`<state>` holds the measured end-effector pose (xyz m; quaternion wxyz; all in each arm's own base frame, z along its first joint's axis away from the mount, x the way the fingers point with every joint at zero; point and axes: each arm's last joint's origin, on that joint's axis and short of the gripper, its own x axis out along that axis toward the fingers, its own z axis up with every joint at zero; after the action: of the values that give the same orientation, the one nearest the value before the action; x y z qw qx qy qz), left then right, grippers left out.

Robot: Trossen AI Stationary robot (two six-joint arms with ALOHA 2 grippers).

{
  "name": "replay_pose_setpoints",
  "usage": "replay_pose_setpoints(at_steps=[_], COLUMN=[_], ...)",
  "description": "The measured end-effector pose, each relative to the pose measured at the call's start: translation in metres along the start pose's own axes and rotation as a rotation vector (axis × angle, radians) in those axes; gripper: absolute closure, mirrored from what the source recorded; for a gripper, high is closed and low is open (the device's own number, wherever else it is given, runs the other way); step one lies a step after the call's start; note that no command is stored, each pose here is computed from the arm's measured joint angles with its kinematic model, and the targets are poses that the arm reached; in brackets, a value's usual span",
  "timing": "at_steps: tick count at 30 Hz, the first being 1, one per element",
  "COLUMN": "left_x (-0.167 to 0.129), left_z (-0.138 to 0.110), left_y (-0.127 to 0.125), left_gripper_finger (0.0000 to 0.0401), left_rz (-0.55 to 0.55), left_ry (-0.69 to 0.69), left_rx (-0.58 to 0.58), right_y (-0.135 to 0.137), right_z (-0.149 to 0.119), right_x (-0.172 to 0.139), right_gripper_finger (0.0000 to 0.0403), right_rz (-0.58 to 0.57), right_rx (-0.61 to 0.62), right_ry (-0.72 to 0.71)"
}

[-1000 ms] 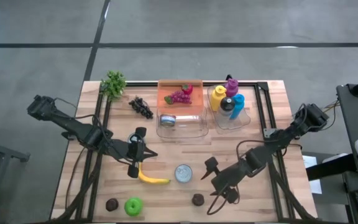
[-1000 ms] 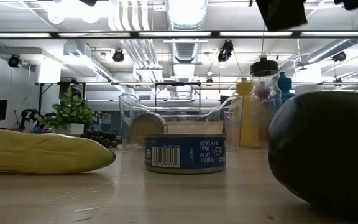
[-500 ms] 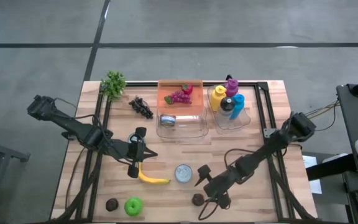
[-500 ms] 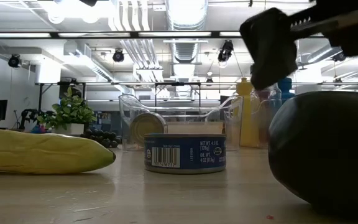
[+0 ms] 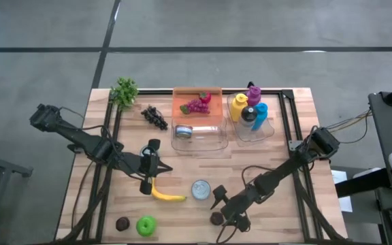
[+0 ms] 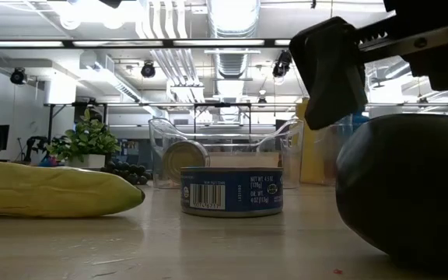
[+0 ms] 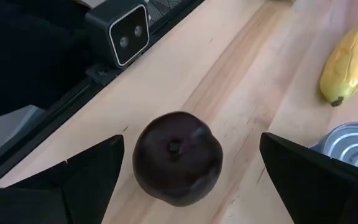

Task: Pick & Place Food Item
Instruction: Put the right plum into the orange bin

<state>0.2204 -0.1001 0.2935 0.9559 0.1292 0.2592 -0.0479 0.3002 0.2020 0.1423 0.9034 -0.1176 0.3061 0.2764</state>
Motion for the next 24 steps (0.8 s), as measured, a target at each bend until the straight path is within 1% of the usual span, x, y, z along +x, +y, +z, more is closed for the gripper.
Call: replay_pose_setpoints(at_steps=[16,24], left_x=[0.0,0.0], left_z=[0.0,0.0], left_y=[0.0,0.0], left_gripper_finger=[0.0393,0.0393], left_rz=[0.0,0.0], left_ry=[0.0,0.0], left_rx=[0.0,0.0], right_y=[0.0,0.001], right_z=[-0.001,-0.009], right_x=[0.001,0.014], right_gripper_finger=[0.0029,0.0029], right_rz=[0.017,0.042], right_rx=[-0.041,-0.053], right_ry=[0.001,0.005])
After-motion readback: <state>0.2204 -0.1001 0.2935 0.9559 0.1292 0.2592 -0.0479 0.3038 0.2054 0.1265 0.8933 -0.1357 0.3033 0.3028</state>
